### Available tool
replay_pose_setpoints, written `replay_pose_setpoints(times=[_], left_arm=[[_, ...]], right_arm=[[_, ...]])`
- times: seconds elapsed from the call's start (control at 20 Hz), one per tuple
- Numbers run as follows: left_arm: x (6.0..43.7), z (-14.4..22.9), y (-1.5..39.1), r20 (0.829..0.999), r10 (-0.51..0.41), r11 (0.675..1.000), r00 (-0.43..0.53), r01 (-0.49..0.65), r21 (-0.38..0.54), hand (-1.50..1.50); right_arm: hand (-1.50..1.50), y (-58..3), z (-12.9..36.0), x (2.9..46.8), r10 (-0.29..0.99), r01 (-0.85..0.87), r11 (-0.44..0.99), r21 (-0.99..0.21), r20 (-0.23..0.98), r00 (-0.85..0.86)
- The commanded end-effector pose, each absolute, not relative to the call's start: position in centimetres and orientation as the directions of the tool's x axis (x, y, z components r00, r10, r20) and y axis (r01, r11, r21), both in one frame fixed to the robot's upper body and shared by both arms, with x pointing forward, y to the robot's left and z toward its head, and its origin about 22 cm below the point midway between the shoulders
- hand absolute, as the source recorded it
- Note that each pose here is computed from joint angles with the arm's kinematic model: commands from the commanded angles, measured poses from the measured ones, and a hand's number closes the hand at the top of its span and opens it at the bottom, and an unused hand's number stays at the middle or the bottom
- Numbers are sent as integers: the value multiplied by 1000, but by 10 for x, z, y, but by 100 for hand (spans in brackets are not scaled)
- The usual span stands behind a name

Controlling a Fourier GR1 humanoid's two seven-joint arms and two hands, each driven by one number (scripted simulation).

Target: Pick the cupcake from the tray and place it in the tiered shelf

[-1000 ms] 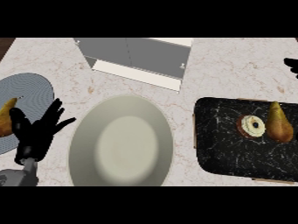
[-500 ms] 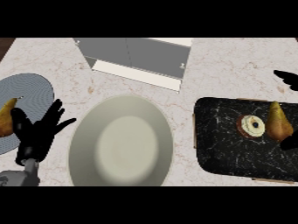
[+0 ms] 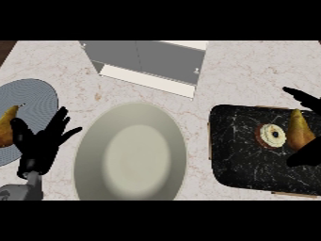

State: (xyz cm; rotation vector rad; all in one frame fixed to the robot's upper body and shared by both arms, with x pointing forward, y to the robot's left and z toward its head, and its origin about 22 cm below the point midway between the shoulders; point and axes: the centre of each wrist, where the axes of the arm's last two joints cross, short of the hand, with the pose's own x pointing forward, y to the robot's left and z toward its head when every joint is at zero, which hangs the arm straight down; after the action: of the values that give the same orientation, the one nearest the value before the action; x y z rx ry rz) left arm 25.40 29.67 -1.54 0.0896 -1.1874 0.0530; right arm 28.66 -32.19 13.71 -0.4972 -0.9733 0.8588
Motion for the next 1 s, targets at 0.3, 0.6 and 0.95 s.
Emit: replay_pose_setpoints(times=[0.3, 0.6, 0.95], left_arm=[[243, -22, 281, 900, 0, 995, 437, -94, 46, 0], [256, -23, 290, 901, 7, 997, 434, -76, 29, 0], [246, -25, 303, 894, -10, 996, 448, -79, 50, 0]], right_arm=[[-150, -303, 119, 284, 844, -372, 528, -764, 422, 330], [-150, -310, 84, 311, 852, -353, 518, -779, 433, 295], [-150, -303, 76, 311, 831, -341, 554, -759, 483, 275]])
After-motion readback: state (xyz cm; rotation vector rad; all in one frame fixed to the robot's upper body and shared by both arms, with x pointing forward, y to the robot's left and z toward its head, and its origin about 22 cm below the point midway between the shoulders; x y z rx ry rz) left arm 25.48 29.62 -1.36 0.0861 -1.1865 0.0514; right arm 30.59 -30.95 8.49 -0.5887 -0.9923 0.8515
